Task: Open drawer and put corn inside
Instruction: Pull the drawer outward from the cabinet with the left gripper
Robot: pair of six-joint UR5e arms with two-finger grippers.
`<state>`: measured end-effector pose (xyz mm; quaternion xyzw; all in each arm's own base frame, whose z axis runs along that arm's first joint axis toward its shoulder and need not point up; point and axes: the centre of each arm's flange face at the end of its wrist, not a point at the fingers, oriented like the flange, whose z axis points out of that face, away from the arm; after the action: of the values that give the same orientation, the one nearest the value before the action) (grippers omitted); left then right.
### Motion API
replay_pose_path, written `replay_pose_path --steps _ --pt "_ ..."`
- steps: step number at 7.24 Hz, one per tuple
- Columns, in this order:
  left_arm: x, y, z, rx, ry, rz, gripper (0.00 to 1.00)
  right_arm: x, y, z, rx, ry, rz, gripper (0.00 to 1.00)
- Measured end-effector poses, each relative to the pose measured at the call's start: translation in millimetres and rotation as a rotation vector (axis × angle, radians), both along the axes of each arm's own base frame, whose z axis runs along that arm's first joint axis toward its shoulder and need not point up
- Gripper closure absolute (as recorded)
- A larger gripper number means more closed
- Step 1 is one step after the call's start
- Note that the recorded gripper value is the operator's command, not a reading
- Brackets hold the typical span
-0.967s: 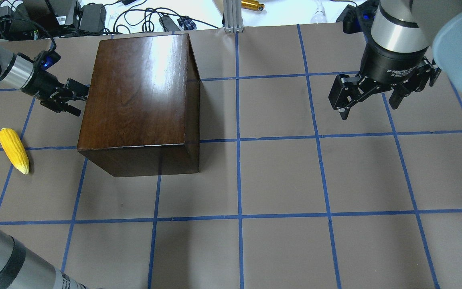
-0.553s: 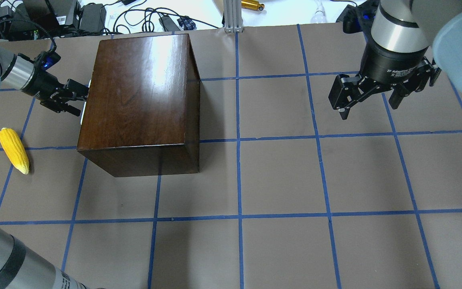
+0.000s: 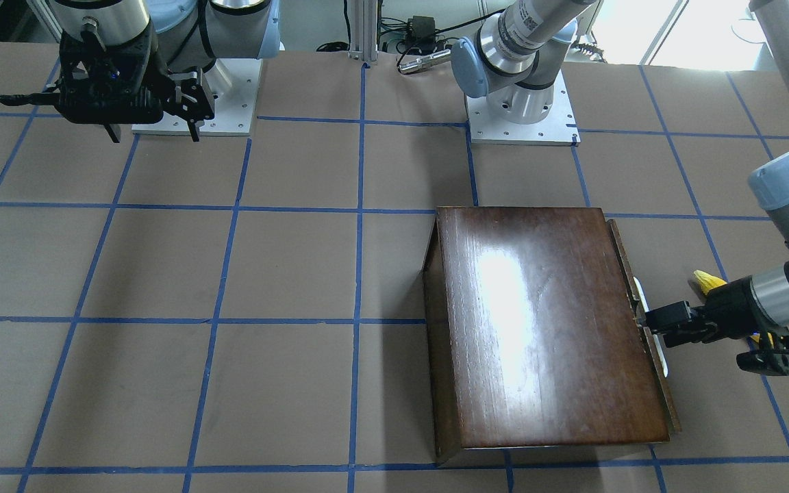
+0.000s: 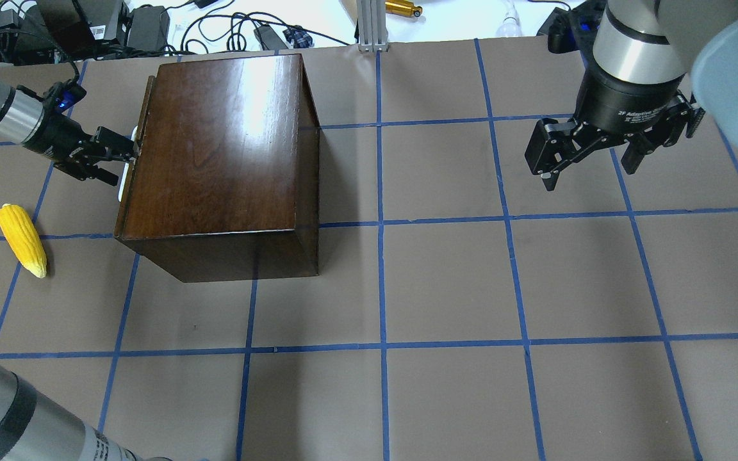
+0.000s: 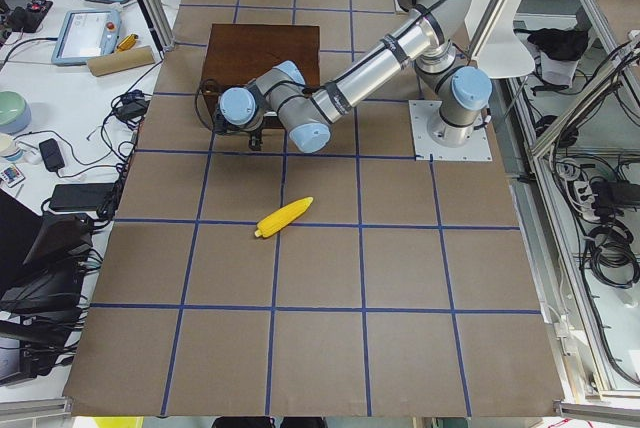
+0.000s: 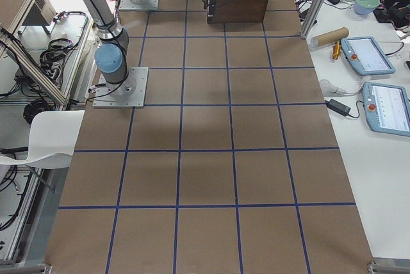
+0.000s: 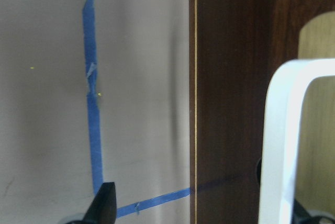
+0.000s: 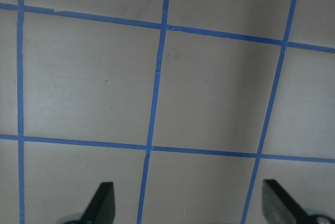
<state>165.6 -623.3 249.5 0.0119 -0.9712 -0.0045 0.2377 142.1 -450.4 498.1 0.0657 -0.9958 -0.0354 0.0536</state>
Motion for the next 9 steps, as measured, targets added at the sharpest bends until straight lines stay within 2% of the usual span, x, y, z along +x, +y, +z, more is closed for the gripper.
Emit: replay_pose_path --steps 9 --pt "73.8 24.9 1.8 0.008 -0.043 0.085 0.00 0.0 0.1 0.1 0.000 0.000 0.000 0.00"
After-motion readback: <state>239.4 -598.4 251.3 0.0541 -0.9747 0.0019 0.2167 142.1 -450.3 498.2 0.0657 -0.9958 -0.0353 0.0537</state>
